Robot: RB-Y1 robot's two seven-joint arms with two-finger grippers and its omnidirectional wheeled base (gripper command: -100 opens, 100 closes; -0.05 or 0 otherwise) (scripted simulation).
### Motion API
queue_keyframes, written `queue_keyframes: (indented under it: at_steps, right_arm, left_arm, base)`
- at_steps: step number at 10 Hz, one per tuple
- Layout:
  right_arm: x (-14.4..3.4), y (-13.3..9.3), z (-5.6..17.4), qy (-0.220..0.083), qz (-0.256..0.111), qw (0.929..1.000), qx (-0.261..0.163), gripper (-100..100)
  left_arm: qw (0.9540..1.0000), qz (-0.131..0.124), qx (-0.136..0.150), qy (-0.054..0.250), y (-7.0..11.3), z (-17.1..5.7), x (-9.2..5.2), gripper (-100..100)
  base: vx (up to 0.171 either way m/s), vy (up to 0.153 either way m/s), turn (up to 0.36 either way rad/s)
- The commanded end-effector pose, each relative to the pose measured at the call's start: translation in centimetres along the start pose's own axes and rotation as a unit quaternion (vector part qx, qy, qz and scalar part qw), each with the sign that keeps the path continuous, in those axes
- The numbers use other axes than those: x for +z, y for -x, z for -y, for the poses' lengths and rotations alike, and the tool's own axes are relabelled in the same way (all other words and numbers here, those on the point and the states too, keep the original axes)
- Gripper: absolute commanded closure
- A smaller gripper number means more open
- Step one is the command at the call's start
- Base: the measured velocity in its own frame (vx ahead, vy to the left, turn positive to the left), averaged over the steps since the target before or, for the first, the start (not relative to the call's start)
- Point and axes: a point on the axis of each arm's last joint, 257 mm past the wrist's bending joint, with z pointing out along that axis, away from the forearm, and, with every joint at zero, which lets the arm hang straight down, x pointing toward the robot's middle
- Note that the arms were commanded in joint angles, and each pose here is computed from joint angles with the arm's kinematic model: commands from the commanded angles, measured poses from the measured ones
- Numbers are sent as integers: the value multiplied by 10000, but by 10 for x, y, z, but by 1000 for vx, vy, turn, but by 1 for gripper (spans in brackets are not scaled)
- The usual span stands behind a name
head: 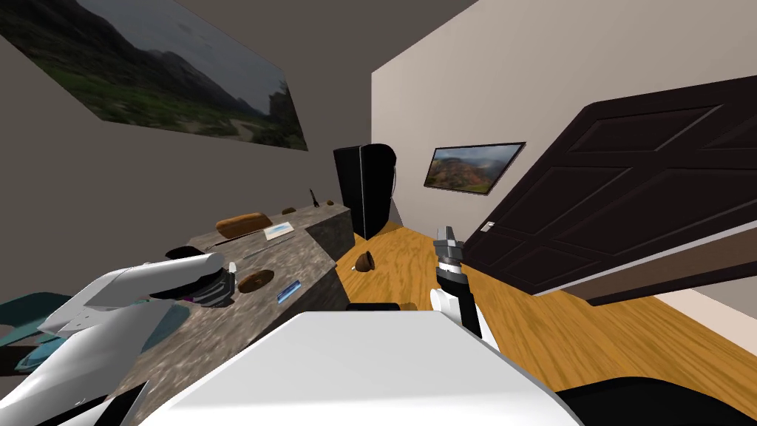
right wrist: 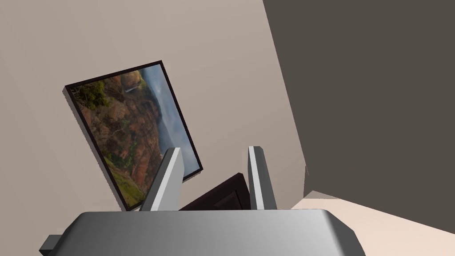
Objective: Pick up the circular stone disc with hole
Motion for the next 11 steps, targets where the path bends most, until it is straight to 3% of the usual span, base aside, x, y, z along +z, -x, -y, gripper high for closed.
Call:
queue_keyframes:
  at_steps: [1, 6, 7, 11]
  right_arm:
    - [0, 0, 0, 0, 0, 10000, 0, 0]
    - [0, 0, 0, 0, 0, 10000, 0, 0]
    - [0, 0, 0, 0, 0, 10000, 0, 0]
    - [0, 0, 0, 0, 0, 10000, 0, 0]
  left_arm:
    - [9997, 39, -61, 220, 5, -9, -1, -100]
    - [9952, 96, -366, 900, 28, -32, -11, -100]
    - [9951, 99, -366, 914, 28, -33, -11, -100]
    - [9874, 130, -561, 1474, 42, -52, -25, -100]
  base:
    - [71, -10, -43]
    - [59, -8, -64]
    - [45, -2, -32]
    - [57, -6, -61]
